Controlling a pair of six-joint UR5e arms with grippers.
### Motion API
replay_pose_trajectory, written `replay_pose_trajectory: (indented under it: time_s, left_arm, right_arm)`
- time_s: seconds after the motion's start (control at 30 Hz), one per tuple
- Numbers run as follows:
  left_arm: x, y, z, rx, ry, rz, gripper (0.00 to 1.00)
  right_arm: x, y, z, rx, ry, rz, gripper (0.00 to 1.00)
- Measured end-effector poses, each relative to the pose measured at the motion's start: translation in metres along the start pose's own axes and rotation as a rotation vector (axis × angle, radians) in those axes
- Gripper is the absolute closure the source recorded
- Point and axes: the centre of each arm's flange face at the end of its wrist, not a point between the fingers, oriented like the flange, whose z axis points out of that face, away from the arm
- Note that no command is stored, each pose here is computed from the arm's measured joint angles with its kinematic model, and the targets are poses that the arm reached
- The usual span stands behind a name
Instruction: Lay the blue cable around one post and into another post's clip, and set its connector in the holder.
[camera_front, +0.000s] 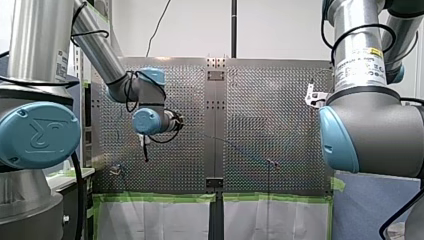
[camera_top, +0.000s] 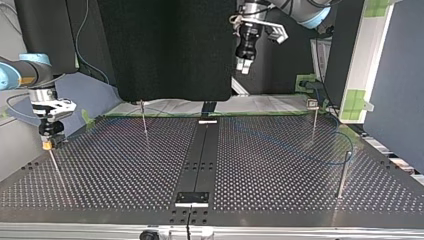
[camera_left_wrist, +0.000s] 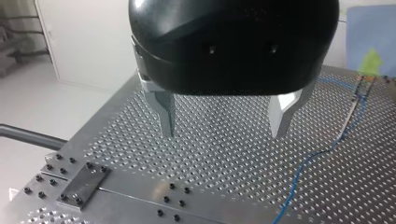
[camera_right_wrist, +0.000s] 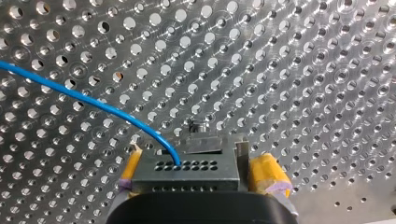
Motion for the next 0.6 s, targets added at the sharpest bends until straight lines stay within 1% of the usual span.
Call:
replay_pose_trajectory:
  time_s: [0.13,0.6]
  left_arm:
    - [-0.0013,-0.0017,0.0022,0.009,-0.003,-0.002,0.0]
    - [-0.0016,-0.0017,0.0029,0.01,-0.003,-0.001,0.0]
  right_arm:
    - [0.0,0.0001,0.0,0.0,0.0,0.0,0.0]
    - [0.0,0.0,0.0,0.0,0.0,0.0,0.0]
